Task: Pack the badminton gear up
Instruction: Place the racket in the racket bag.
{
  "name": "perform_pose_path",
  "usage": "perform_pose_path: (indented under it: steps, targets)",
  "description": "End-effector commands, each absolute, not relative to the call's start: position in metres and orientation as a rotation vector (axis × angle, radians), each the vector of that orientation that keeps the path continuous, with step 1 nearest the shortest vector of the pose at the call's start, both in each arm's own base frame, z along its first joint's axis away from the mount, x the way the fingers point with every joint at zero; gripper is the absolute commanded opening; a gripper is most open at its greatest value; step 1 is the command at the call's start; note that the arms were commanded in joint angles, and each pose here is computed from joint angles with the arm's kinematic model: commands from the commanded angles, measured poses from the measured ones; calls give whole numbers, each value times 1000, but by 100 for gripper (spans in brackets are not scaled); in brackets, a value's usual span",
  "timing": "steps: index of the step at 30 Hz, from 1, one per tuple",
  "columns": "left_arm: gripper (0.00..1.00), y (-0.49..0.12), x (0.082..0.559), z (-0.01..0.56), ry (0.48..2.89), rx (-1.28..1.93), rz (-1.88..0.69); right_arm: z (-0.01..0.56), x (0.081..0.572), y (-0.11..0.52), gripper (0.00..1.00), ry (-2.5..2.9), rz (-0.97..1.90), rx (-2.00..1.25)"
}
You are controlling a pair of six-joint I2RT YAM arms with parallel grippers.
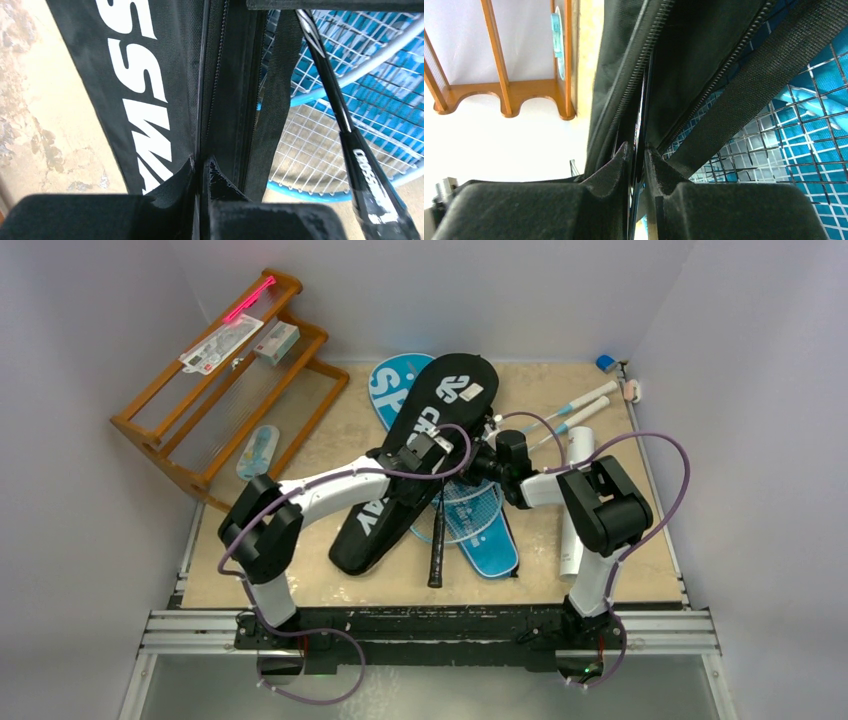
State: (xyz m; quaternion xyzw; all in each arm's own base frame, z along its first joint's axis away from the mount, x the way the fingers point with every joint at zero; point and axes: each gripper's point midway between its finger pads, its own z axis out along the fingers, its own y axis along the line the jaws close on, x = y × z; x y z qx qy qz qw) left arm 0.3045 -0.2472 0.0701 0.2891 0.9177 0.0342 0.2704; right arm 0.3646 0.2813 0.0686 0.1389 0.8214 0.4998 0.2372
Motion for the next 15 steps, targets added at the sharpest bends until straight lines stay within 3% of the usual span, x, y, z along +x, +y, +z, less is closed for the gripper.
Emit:
perform_pose_path:
  steps: [1, 15]
  targets:
    - [0, -274, 305, 123, 2333, 775, -140, 91, 379, 288, 14, 2160, 1395, 362]
    - [0, -343, 231, 175, 2186, 1022, -1014, 92, 387, 294, 9, 2133, 1361, 402]
